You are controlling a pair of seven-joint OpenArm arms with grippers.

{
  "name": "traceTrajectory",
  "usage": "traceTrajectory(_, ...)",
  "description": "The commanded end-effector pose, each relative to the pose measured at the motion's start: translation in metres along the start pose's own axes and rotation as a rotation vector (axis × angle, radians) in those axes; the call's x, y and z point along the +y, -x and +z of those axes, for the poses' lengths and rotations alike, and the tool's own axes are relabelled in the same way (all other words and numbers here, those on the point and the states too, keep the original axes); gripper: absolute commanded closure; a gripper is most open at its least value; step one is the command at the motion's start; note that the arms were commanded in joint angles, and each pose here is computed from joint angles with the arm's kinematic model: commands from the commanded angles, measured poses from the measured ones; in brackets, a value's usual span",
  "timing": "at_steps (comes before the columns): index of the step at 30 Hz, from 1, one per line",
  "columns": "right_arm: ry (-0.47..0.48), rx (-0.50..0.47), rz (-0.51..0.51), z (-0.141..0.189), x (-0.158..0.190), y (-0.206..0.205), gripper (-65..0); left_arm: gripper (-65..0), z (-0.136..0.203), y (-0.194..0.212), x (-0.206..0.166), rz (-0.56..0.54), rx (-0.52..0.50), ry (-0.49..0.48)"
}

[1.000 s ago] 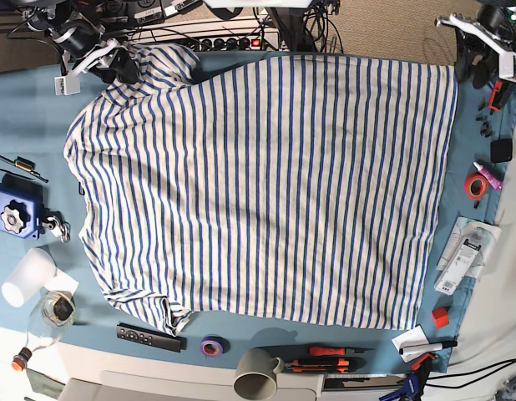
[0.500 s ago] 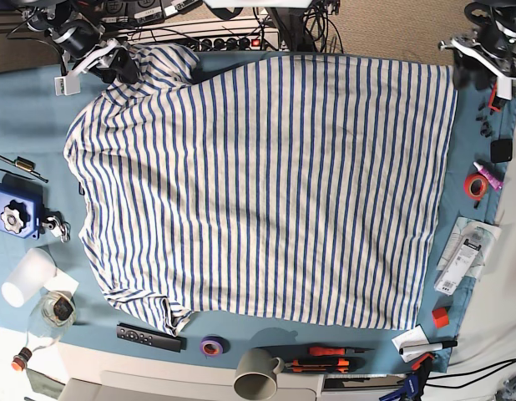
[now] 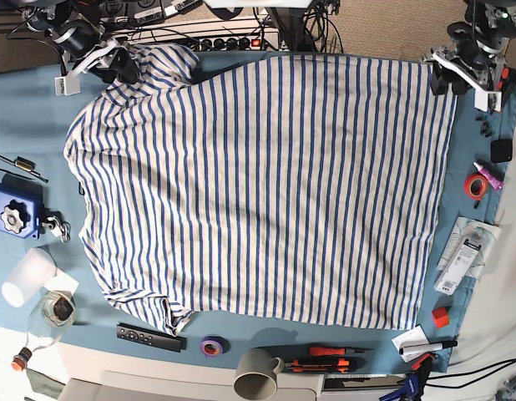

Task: Fold the T-shirt properly
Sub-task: 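Grasp the collar-side corners of the striped shirt with both grippers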

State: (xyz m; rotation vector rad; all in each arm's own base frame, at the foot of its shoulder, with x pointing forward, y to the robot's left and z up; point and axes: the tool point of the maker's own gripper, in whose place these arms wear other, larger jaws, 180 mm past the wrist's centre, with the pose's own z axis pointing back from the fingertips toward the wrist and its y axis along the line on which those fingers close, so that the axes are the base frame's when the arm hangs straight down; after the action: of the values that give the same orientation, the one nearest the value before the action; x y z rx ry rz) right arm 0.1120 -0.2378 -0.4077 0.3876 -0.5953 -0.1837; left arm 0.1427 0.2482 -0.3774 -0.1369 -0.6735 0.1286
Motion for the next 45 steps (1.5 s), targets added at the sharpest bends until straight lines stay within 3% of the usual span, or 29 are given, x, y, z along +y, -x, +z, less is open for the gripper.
traceTrajectory(1, 0.099, 0.312, 0.004, 0.009, -0.019, 0.071, -28.9, -28.4, 0.002, -0.005, 0.004, -0.011, -0.016, -0.015)
traceTrajectory(10, 0.099, 0.311, 0.003, 0.009, -0.019, 0.070, -28.9, -28.4, -0.012, 0.017, 0.017, 0.055, 0.043, -0.030)
traceTrajectory(15, 0.098, 0.310, 0.003, 0.009, -0.019, 0.070, -28.9, -28.1, -0.016, 0.024, 0.008, 0.082, 0.089, 0.026)
traceTrajectory(17, 0.098, 0.306, 0.004, 0.009, -0.019, 0.070, -28.9, -21.9, -0.016, 0.026, 0.003, 0.094, 0.103, 0.049)
traceTrajectory(20, 0.098, 0.302, 0.004, 0.009, -0.019, 0.069, -28.7, -6.7, -0.015, 0.031, 0.003, 0.094, 0.130, 0.049)
traceTrajectory(22, 0.097, 0.302, 0.004, 0.009, -0.019, 0.069, -23.0, 0.0, -0.015, 0.033, 0.003, 0.094, 0.139, 0.051)
traceTrajectory(26, 0.076, 0.288, -0.013, 0.008, -0.014, 0.067, -10.7, 0.0, -0.014, 0.036, 0.001, 0.101, 0.157, 0.062)
traceTrajectory(30, 0.065, 0.280, -0.022, 0.007, -0.012, 0.065, -4.4, 0.0, -0.014, 0.035, -0.007, 0.129, 0.155, 0.103)
traceTrajectory(45, 0.071, 0.240, 0.109, 0.021, 0.006, 0.029, 0.0, 0.0, -0.006, 0.025, -0.016, 0.108, 0.138, 0.128)
